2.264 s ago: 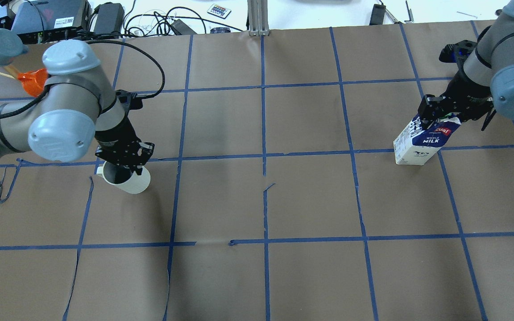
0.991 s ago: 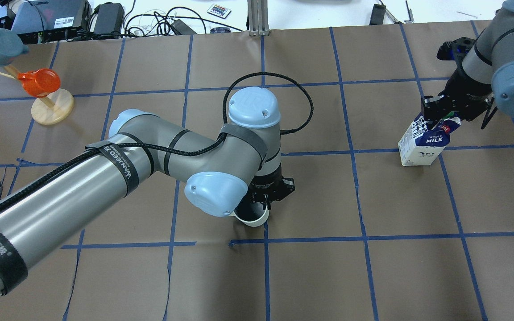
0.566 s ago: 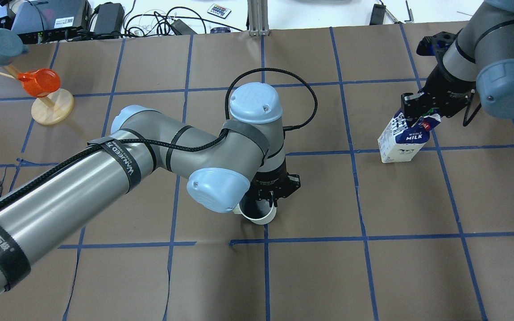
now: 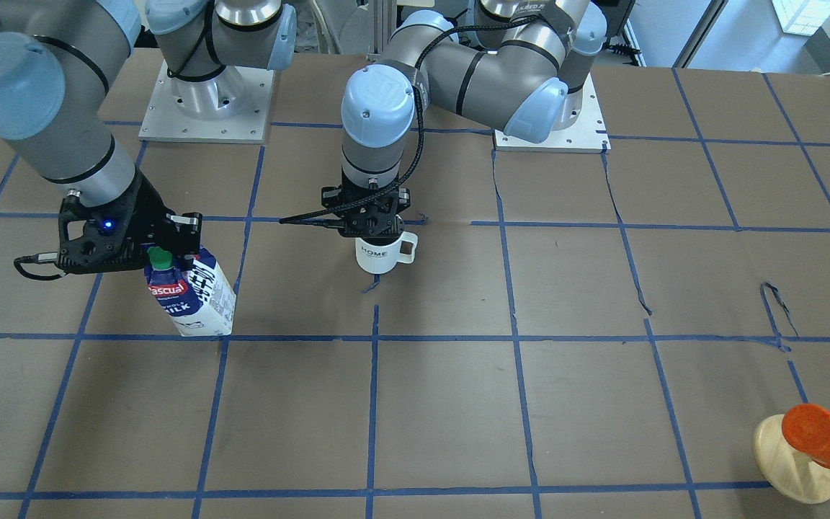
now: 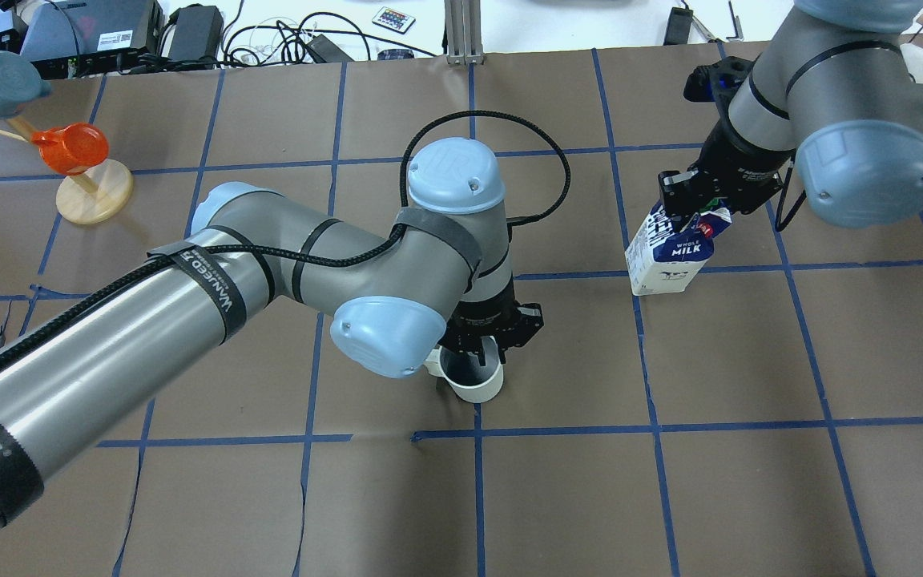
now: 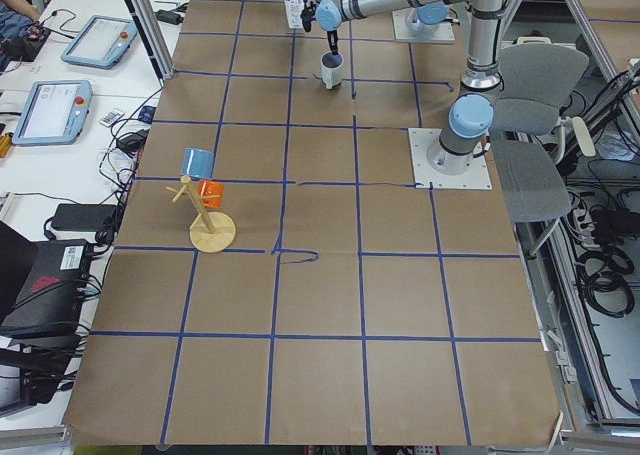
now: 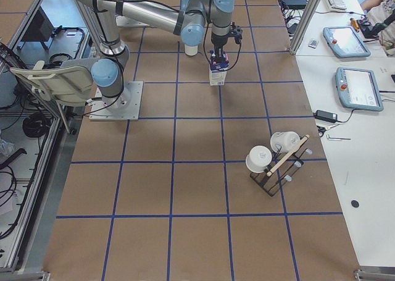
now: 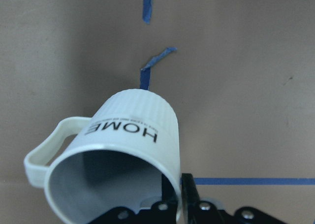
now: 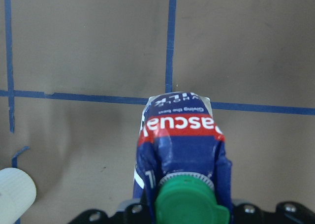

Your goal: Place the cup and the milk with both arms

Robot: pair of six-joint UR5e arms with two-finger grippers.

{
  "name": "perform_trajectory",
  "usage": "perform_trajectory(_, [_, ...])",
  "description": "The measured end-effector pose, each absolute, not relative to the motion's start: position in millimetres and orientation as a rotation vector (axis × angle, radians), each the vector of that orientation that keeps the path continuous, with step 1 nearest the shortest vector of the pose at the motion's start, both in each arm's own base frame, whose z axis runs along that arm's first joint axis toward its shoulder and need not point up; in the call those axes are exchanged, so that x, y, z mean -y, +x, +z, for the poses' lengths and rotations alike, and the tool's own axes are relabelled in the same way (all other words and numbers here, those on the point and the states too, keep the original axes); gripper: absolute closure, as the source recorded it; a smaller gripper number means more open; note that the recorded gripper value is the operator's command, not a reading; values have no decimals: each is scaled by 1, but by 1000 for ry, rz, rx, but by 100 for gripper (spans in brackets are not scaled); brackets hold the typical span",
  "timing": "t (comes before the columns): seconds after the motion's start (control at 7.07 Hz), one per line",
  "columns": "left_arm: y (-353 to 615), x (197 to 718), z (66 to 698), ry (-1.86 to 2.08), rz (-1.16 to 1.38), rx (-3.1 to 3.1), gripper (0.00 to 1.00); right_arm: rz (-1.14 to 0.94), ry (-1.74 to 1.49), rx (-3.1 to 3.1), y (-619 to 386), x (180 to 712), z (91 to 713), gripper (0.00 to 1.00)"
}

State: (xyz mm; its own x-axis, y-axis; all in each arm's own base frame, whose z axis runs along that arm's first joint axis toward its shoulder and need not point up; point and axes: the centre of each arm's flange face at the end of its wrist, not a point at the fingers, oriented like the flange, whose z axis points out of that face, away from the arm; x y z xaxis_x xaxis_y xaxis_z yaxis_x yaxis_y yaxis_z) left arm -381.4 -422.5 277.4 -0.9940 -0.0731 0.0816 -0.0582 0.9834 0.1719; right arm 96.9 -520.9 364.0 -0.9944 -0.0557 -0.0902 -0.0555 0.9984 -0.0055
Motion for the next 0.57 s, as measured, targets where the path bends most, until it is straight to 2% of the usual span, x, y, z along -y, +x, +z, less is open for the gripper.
perform_trajectory(0.42, [-349, 463, 347, 95, -110, 3003, 0, 21, -50, -3060, 135, 506, 369, 73])
perform_trajectory(0.57, [-324, 476, 382, 91, -108, 3003, 3, 43, -13, -3066, 156, 498, 369, 76])
